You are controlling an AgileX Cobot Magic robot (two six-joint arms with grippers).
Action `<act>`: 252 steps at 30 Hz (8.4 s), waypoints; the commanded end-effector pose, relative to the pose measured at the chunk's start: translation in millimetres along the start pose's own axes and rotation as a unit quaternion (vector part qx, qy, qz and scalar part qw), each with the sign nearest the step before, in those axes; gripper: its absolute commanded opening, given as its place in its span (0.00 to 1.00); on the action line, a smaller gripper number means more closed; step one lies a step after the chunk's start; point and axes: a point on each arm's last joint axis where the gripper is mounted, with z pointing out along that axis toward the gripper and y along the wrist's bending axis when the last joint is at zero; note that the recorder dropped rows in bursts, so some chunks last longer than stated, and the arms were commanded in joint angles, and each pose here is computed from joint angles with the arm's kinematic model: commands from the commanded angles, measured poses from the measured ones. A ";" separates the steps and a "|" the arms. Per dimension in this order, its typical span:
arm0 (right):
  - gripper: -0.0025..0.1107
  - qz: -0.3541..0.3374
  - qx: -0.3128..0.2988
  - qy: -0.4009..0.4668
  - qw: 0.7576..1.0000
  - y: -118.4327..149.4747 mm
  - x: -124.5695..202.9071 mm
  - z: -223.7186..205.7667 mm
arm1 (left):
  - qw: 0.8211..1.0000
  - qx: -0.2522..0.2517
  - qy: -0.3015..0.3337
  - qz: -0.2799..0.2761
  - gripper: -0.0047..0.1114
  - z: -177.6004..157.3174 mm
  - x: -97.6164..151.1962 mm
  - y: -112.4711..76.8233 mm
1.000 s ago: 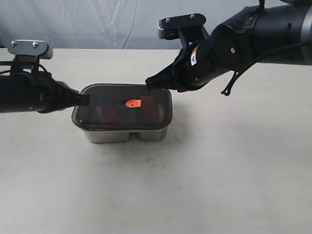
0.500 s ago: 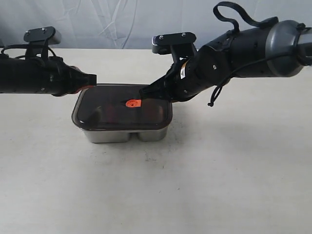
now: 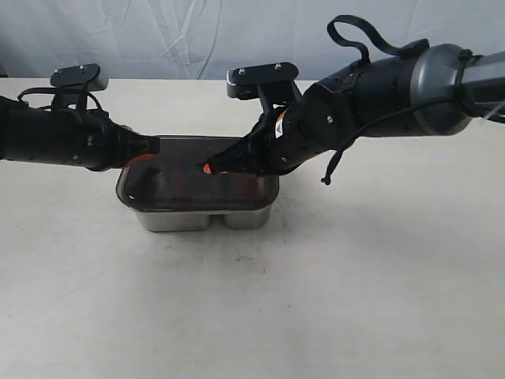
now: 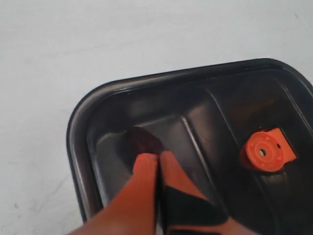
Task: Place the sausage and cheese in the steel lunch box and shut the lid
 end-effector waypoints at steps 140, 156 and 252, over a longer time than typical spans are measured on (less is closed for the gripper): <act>0.02 0.027 -0.024 -0.165 0.986 -20.6 58.2 -177.2 | 0.951 -0.025 -0.288 0.113 0.04 -228.5 67.0 -72.9; 0.02 0.067 -0.039 -0.139 0.987 -25.0 105.7 -177.6 | 0.946 0.072 -0.267 0.172 0.04 -241.4 114.7 -92.0; 0.02 0.160 0.217 -0.367 0.891 -86.3 259.5 -216.8 | 0.924 -0.154 -0.327 0.122 0.04 -211.6 185.5 -24.2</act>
